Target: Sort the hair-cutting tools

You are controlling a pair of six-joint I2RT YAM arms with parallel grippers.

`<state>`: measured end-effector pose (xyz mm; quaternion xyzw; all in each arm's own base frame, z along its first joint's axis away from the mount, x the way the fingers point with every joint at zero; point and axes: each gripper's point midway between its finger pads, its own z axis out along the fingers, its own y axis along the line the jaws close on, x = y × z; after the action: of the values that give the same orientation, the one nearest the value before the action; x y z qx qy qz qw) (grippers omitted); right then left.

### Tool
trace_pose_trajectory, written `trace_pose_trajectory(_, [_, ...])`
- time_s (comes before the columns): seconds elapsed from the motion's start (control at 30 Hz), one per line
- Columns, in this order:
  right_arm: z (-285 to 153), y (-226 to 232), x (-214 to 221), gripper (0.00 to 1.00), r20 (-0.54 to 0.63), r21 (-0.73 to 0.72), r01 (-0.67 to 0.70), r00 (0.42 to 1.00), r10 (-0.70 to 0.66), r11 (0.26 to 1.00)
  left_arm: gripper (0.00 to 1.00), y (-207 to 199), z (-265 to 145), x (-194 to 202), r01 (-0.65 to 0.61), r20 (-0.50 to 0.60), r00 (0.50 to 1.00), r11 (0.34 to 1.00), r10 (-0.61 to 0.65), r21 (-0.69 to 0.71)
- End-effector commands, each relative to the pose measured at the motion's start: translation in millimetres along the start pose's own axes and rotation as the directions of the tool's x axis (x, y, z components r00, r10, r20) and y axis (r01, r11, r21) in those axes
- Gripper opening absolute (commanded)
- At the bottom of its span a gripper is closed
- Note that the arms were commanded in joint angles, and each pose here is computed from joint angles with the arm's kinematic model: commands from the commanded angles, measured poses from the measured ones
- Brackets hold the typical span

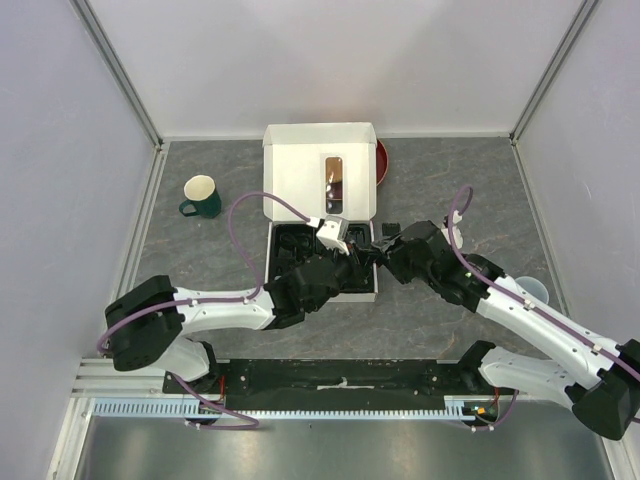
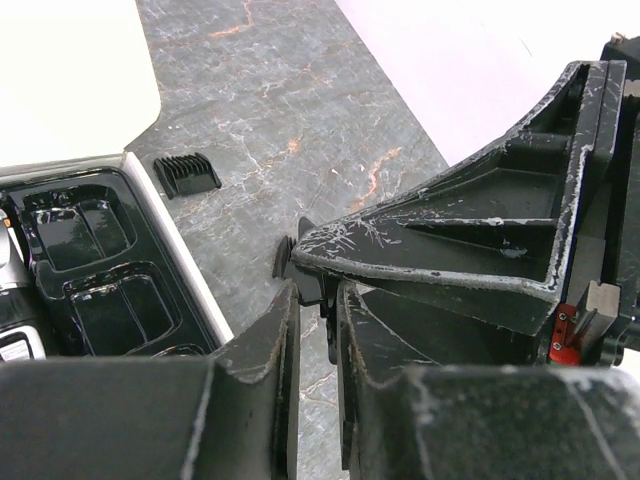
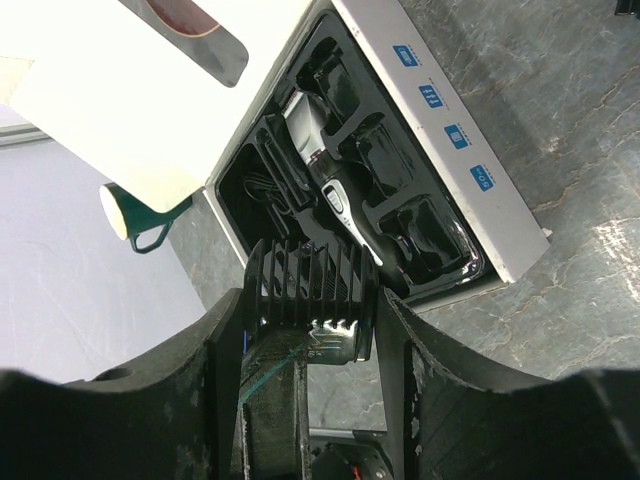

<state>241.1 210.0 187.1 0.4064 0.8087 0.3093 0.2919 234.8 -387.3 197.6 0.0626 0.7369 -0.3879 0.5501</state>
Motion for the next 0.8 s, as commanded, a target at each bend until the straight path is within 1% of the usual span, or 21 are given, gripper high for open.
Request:
trace_pose_trajectory(0.0, [-10, 25, 0, 0.19, -0.019, -0.066, -0.043, 0.999, 0.042, 0.997, 0.11, -14, 3, -24, 0.018, 0.097, 0.995, 1.0, -0.018, -0.005])
trace_pose_trajectory(0.03, [-9, 23, 1, 0.3, -0.018, -0.064, -0.017, 1.0, 0.016, 0.998, 0.02, -13, 3, -23, 0.019, 0.096, 0.995, 1.0, -0.018, -0.009])
trace_pose_trajectory(0.1, [-3, 21, 2, 0.46, -0.012, -0.05, 0.042, 0.999, -0.043, 0.998, 0.02, -11, 2, -24, 0.009, 0.084, 0.996, 1.0, -0.006, -0.027])
trace_pose_trajectory(0.13, [-1, 20, 2, 0.6, -0.008, -0.044, 0.093, 0.996, -0.093, 0.995, 0.02, -10, 1, -24, 0.0, 0.079, 0.997, 0.999, 0.002, -0.032])
trace_pose_trajectory(0.2, [3, 15, 2, 0.69, -0.005, -0.022, 0.144, 0.989, -0.144, 0.989, 0.02, -6, -4, -20, -0.034, 0.042, 0.998, 0.998, 0.036, -0.043])
trace_pose_trajectory(0.23, [5, 10, -1, 0.79, 0.012, -0.004, 0.161, 0.987, -0.161, 0.987, 0.02, -6, -6, -19, -0.042, 0.024, 0.999, 0.998, 0.043, -0.041])
trace_pose_trajectory(0.27, [7, 5, -3, 0.84, 0.021, 0.012, 0.181, 0.983, -0.181, 0.983, 0.02, -4, -9, -16, -0.06, 0.002, 0.998, 0.997, 0.061, -0.038])
trace_pose_trajectory(0.3, [7, 2, -5, 0.87, 0.031, 0.018, 0.193, 0.981, -0.194, 0.981, 0.02, -7, -14, -21, -0.063, -0.006, 0.998, 0.998, 0.063, -0.025])
trace_pose_trajectory(0.33, [6, 0, -8, 0.92, 0.046, 0.019, 0.202, 0.978, -0.203, 0.979, 0.02, -1, -19, -11, -0.092, -0.062, 0.994, 0.995, 0.089, -0.037])
trace_pose_trajectory(0.4, [3, -4, -19, 0.95, 0.099, 0.022, 0.226, 0.969, -0.227, 0.974, 0.02, 0, -28, -16, -0.092, -0.082, 0.993, 0.995, 0.089, -0.03])
trace_pose_trajectory(0.43, [2, -6, -24, 0.98, 0.122, 0.025, 0.239, 0.963, -0.24, 0.971, 0.02, 7, -35, -10, -0.107, -0.123, 0.987, 0.993, 0.101, -0.04])
trace_pose_trajectory(0.47, [1, -7, -33, 0.98, 0.164, 0.037, 0.28, 0.945, -0.282, 0.959, 0.02, 10, -37, -12, -0.096, -0.134, 0.987, 0.995, 0.09, -0.038])
trace_pose_trajectory(0.5, [-4, -6, -38, 0.98, 0.186, 0.031, 0.301, 0.935, -0.301, 0.953, 0.02, 6, -42, -8, -0.085, -0.18, 0.98, 0.996, 0.085, 0.007])
trace_pose_trajectory(0.57, [-9, -8, -47, 0.97, 0.22, 0.041, 0.356, 0.908, -0.356, 0.934, 0.02, 12, -51, -14, -0.069, -0.23, 0.971, 0.997, 0.073, 0.029])
trace_pose_trajectory(0.6, [-12, -9, -50, 0.97, 0.227, 0.047, 0.411, 0.883, -0.411, 0.91, 0.02, 5, -57, -12, -0.049, -0.274, 0.959, 0.995, 0.07, 0.082])
trace_pose_trajectory(0.63, [-13, -9, -52, 0.96, 0.233, 0.055, 0.446, 0.864, -0.446, 0.893, 0.02, 5, -64, -14, -0.049, -0.307, 0.949, 0.994, 0.076, 0.095])
trace_pose_trajectory(0.67, [-15, -9, -55, 0.95, 0.238, 0.057, 0.468, 0.851, -0.468, 0.882, 0.02, 8, -64, -21, -0.041, -0.312, 0.947, 0.994, 0.072, 0.105])
trace_pose_trajectory(0.7, [-16, -11, -56, 0.94, 0.236, 0.069, 0.513, 0.825, -0.513, 0.856, 0.02, 3, -72, -15, -0.023, -0.37, 0.925, 0.987, 0.081, 0.158])
trace_pose_trajectory(0.77, [-18, -10, -56, 0.93, 0.234, 0.059, 0.545, 0.807, -0.543, 0.836, 0.02, 3, -79, -21, -0.022, -0.408, 0.907, 0.981, 0.1, 0.191])
